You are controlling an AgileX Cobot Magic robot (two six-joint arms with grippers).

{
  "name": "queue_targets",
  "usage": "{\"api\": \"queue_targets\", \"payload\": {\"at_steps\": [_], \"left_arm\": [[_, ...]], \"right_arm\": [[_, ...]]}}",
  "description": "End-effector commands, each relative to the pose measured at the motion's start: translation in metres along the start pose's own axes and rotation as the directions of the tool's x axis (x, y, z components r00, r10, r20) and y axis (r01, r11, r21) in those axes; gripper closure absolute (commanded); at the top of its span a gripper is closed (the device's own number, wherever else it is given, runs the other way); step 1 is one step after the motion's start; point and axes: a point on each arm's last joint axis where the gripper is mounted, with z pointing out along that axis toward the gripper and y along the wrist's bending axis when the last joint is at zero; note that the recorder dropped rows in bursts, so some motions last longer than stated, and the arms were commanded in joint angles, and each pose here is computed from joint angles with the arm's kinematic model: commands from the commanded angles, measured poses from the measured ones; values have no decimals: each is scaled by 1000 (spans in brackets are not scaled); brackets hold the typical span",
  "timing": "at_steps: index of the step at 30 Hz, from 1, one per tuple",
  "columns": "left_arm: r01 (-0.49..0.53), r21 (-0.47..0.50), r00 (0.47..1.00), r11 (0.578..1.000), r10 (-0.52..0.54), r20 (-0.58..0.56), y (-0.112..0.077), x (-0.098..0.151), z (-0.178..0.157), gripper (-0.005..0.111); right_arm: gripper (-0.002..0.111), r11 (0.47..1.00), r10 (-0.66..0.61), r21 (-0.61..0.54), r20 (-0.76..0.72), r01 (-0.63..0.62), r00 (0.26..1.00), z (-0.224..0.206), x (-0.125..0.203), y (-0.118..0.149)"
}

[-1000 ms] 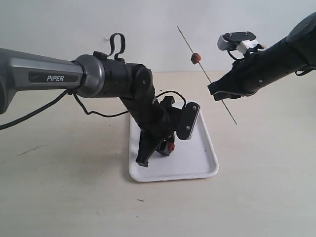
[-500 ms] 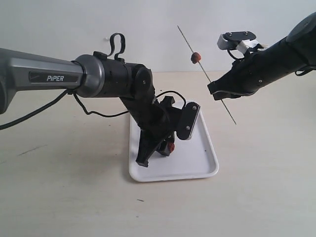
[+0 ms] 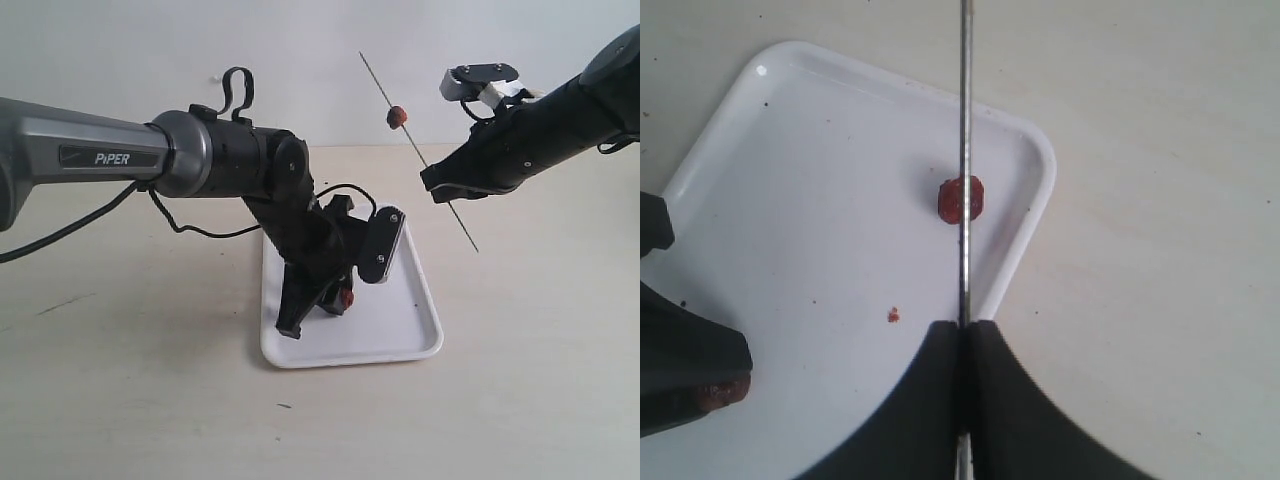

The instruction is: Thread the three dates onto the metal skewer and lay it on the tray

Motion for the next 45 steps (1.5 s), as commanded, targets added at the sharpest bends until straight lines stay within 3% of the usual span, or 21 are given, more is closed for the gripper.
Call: {"api": "queue_targets", "payload": {"at_steps": [1,6,10,13,15,17,18,19,21,22,23,25,28,31,35,39,41,45], "left_arm": [[73,7,997,997,-73,2,-1,-3,-5,75],[184,-57,983,981,-182,33,8,-7,-37,79],[312,-82,944,947,-299,139,18,-5,-68,79],[397,-69,903,915,-375,210,22,1,-86,79],[488,-24,840,872,-462,285,26,10,-104,79],[607,59,717,793,-578,388,31,27,-123,79],[683,138,594,717,-655,467,36,41,-134,79],[715,186,518,674,-689,506,39,49,-140,79],[764,323,293,558,-747,597,46,73,-158,79],[780,414,133,469,-771,622,50,89,-169,79],[780,482,6,399,-775,632,53,102,-178,79],[770,571,-162,284,-779,606,57,117,-188,79],[715,686,-373,134,-758,536,60,138,-199,79],[694,719,-458,45,-743,488,61,147,-201,79],[662,748,-543,-40,-713,443,64,152,-198,79],[594,800,-635,-84,-660,402,69,157,-193,79],[591,800,-652,-106,-647,396,70,161,-187,79],[604,781,-681,-158,-613,402,72,168,-179,79]], "right_arm": [[108,1000,1,2,11,-1,1000,-4,-2,-1],[108,1000,3,2,12,-3,1000,-4,-2,-1],[108,1000,1,2,12,-1,1000,-4,-2,-1],[108,1000,1,-6,6,-1,1000,-4,-1,0],[108,1000,2,-18,-3,-2,1000,-4,0,1],[108,999,2,-38,-19,-3,1000,-4,1,3],[108,998,-2,-59,-35,0,999,-4,2,6],[108,997,-3,-72,-44,0,999,-4,3,7],[108,994,-8,-110,-73,0,997,-4,6,10],[108,991,-10,-133,-91,-2,996,-5,7,12],[108,988,-17,-158,-107,0,994,-5,9,14],[108,980,-32,-198,-108,10,994,-5,9,18],[108,946,-72,-322,-78,43,994,-8,8,29],[108,903,-95,-424,-48,66,994,-9,8,37],[108,844,-105,-529,1,89,994,-4,8,43],[108,829,-95,-555,-6,76,995,6,13,42],[108,824,-87,-562,-4,70,996,9,14,41],[108,765,-91,-635,61,109,994,6,11,48]]}}
